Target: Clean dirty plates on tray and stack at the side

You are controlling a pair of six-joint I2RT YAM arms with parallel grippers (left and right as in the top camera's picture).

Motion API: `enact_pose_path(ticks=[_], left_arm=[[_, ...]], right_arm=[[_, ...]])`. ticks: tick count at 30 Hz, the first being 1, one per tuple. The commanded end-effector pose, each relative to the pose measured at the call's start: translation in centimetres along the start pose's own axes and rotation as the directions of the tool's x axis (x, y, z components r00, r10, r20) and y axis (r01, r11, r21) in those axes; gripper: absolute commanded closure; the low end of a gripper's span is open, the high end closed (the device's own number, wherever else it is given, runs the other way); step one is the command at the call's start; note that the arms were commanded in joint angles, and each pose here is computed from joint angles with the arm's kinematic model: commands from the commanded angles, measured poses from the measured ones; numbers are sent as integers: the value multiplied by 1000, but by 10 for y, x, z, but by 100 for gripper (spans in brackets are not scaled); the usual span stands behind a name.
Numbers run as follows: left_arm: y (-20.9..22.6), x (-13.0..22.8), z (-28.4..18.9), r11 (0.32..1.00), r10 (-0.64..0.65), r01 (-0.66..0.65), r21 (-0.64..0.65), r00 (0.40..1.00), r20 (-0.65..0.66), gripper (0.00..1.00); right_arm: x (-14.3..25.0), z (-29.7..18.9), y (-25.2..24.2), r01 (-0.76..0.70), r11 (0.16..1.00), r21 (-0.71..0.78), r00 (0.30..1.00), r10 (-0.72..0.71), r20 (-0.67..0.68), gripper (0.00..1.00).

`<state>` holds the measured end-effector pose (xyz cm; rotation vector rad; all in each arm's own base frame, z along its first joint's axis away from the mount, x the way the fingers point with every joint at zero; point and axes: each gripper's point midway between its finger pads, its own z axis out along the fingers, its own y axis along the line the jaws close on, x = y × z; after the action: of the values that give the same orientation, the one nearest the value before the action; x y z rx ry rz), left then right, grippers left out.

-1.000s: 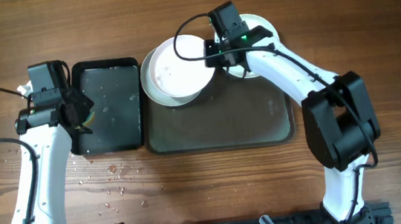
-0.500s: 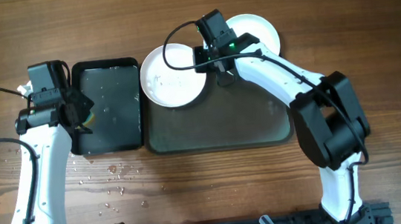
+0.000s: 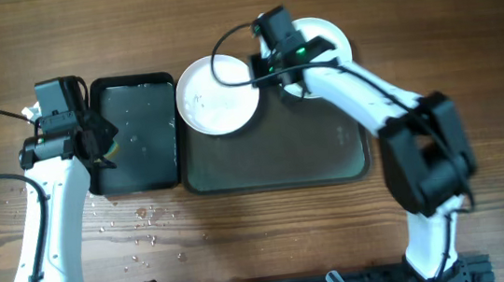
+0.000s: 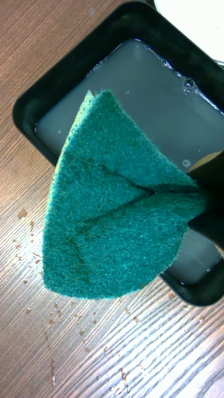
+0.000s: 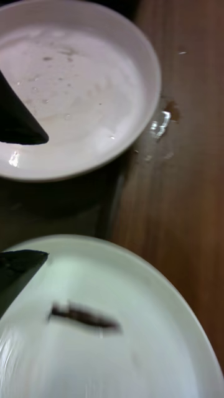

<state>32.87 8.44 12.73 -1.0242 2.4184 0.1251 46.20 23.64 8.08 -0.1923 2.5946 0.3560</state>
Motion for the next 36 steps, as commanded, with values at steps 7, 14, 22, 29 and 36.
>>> enact_pose_path(ticks=[7, 14, 22, 29, 36], left_arm=[[-2, -2, -3, 1000, 8, -9, 9, 1000, 13, 96], [-1, -2, -3, 1000, 8, -8, 9, 1000, 13, 96], [-3, 0, -3, 1000, 8, -9, 18, 1000, 5, 96], [-3, 0, -3, 1000, 8, -9, 18, 1000, 5, 96], [-3, 0, -3, 1000, 8, -9, 18, 1000, 5, 96]], right_arm=[[-16, -49, -109, -94, 973, 213, 996, 91, 24, 39], [7, -48, -163, -106, 955, 276, 992, 121, -36, 40], [23, -40, -192, -153, 941, 302, 985, 169, -29, 51], [17, -32, -183, -159, 959, 233, 987, 161, 10, 60], [11, -19, -186, -159, 962, 223, 987, 147, 71, 60]])
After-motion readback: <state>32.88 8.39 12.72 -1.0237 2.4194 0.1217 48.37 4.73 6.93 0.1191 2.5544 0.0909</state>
